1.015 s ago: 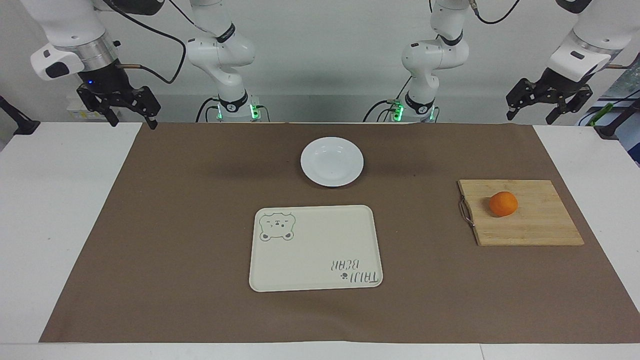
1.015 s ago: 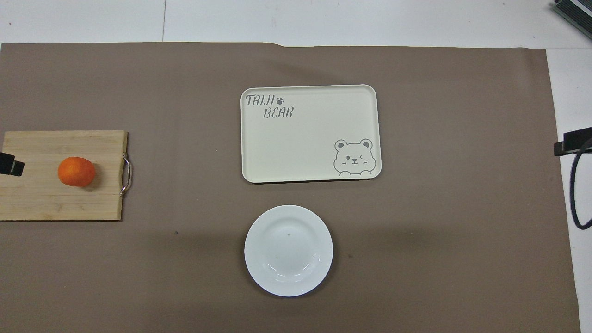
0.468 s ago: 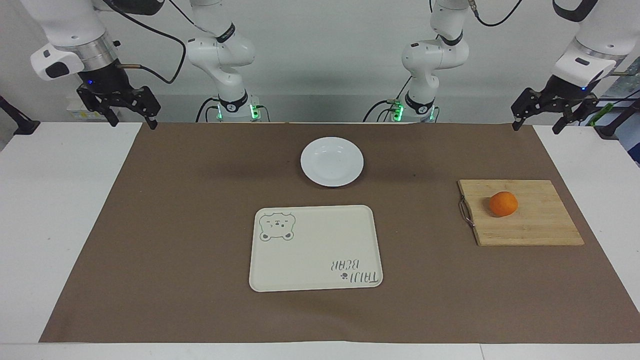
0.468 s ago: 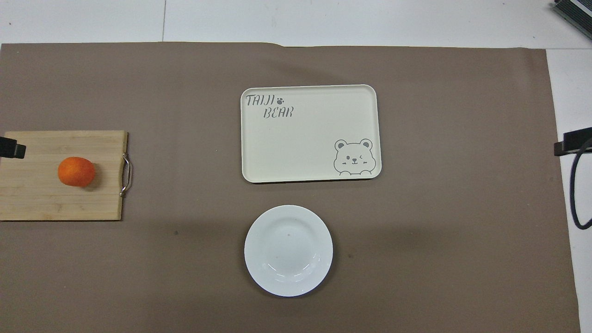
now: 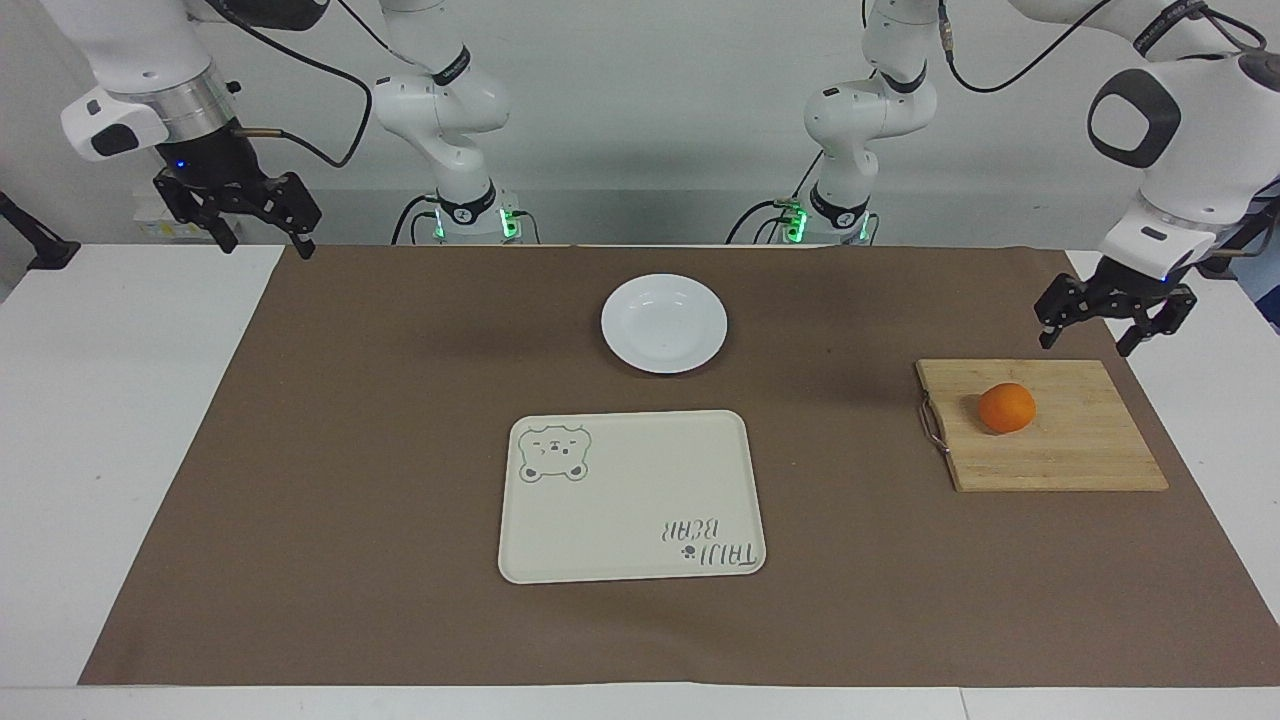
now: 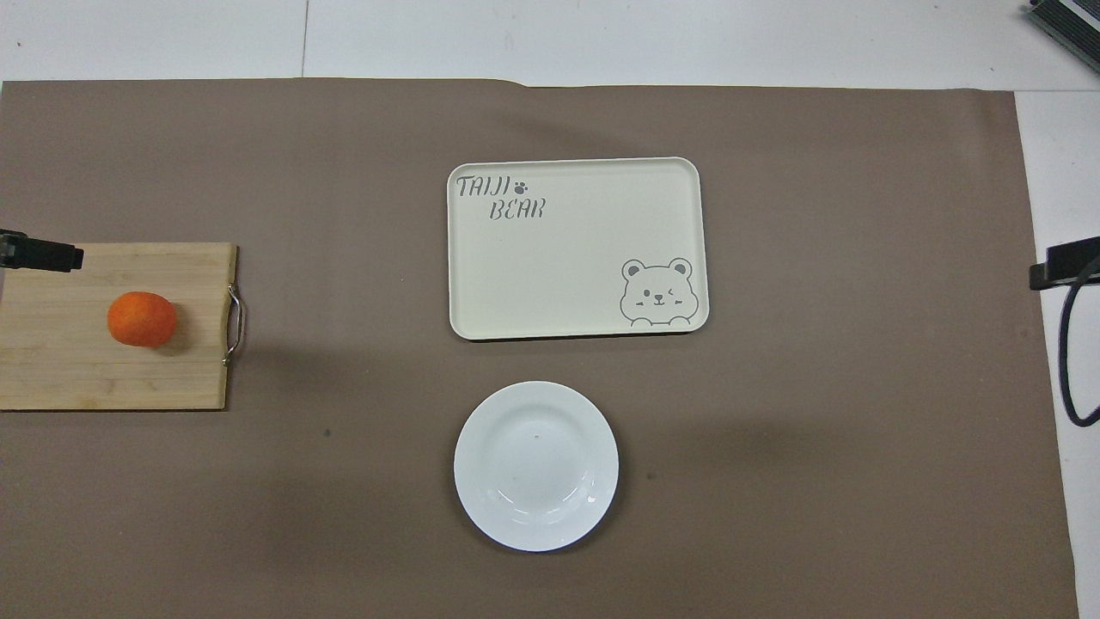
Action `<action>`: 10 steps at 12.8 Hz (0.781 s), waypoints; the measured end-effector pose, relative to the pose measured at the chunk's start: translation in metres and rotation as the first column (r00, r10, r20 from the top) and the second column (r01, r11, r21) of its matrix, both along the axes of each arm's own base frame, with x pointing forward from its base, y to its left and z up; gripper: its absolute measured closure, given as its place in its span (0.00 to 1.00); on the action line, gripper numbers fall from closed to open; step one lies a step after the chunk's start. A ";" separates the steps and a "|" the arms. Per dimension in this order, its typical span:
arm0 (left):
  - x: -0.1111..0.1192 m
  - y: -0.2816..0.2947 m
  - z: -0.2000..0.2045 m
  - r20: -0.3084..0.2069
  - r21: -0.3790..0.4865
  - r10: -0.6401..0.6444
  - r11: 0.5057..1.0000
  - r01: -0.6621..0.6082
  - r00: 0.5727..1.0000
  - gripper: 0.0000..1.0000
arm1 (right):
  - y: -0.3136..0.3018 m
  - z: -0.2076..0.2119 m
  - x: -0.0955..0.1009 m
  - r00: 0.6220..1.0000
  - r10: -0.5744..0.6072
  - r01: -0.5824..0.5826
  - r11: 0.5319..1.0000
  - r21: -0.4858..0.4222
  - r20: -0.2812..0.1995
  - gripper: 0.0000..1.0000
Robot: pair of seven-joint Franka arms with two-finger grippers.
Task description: Place orange and plate with both arms
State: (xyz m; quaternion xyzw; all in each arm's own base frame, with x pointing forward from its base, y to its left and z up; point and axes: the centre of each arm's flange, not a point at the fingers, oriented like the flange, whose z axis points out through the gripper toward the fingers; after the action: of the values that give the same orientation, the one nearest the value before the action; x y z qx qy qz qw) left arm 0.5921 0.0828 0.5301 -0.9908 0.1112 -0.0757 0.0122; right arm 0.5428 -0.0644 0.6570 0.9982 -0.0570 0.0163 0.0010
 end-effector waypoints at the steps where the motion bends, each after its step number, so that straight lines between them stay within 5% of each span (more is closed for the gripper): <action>1: 0.006 0.006 -0.013 0.004 0.000 0.006 1.000 -0.006 1.000 0.00 | 0.000 0.000 0.000 1.000 0.000 0.000 1.000 0.000 0.000 0.00; 7: 0.023 0.032 -0.094 -0.060 -0.012 0.042 0.999 -0.043 0.997 0.00 | 0.000 0.000 0.000 1.000 0.000 0.000 1.000 0.000 0.000 0.00; 10: 0.013 0.039 -0.143 -0.037 -0.008 0.059 0.998 -0.059 0.998 0.00 | 0.000 0.000 0.000 1.000 0.000 0.000 1.000 0.000 0.000 0.00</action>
State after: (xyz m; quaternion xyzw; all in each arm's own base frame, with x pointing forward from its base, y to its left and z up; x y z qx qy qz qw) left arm 0.6054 0.1213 0.3866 -0.9950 0.0818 -0.0574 0.0076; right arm 0.5428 -0.0644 0.6570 0.9982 -0.0570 0.0163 0.0010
